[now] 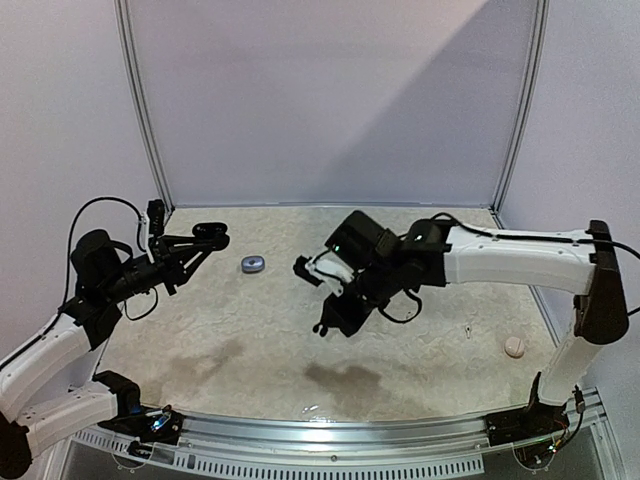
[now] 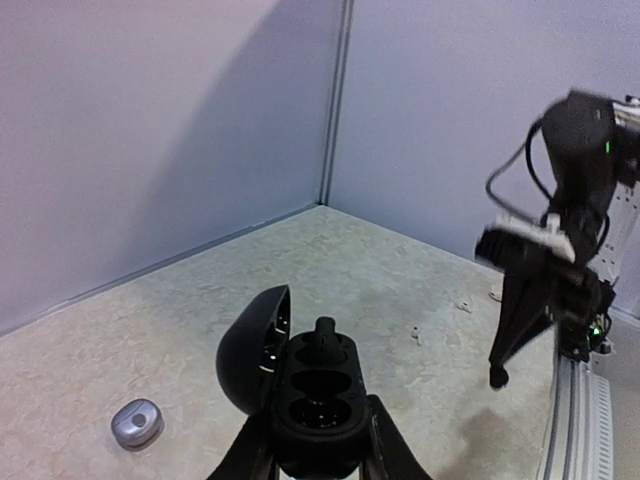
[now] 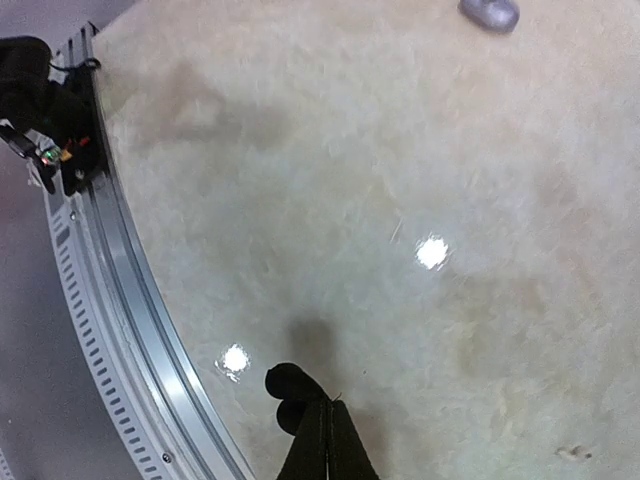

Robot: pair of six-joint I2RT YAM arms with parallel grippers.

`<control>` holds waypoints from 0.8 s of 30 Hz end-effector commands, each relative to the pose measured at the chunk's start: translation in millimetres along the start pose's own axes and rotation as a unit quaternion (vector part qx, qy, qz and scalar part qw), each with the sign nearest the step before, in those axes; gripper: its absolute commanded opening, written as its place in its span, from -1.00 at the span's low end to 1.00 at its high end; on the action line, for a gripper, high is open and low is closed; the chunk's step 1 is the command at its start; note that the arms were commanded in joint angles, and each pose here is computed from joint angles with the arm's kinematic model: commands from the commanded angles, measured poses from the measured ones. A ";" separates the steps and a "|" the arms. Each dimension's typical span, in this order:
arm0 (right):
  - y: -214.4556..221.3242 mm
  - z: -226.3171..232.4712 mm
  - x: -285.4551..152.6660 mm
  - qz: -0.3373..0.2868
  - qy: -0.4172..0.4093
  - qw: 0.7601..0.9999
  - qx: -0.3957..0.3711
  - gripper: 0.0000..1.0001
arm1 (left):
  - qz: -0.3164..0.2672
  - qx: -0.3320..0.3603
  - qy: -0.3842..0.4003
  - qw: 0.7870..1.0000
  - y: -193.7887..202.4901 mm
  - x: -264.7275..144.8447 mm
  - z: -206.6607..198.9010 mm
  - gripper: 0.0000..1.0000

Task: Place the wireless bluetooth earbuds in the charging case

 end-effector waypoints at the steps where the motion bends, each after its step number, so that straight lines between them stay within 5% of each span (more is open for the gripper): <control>1: -43.8 25.1 -69.7 -0.109 0.014 0.991 -0.079 -1.00 | -0.038 0.057 0.105 0.992 -9.4 1.8 -30.4 -1.00; 12: -109.7 111.9 -156.8 -0.273 -0.021 0.936 -0.222 -1.00 | -0.069 0.147 0.293 0.942 -18.7 4.4 -91.7 -1.00; 24: -119.2 156.4 -122.8 -0.264 -0.034 0.910 -0.319 -1.00 | -0.069 0.164 0.339 0.924 -22.6 7.0 -114.2 -1.00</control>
Point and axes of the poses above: each gripper's point midway between its finger pads, its own x axis out along the fingers, its own z axis along the line the jaws close on, y = z × x, the point moved 3 cm from there along -x, back along the fingers, and after that the axes turned 10 degrees about x, right-handed, at the moved point
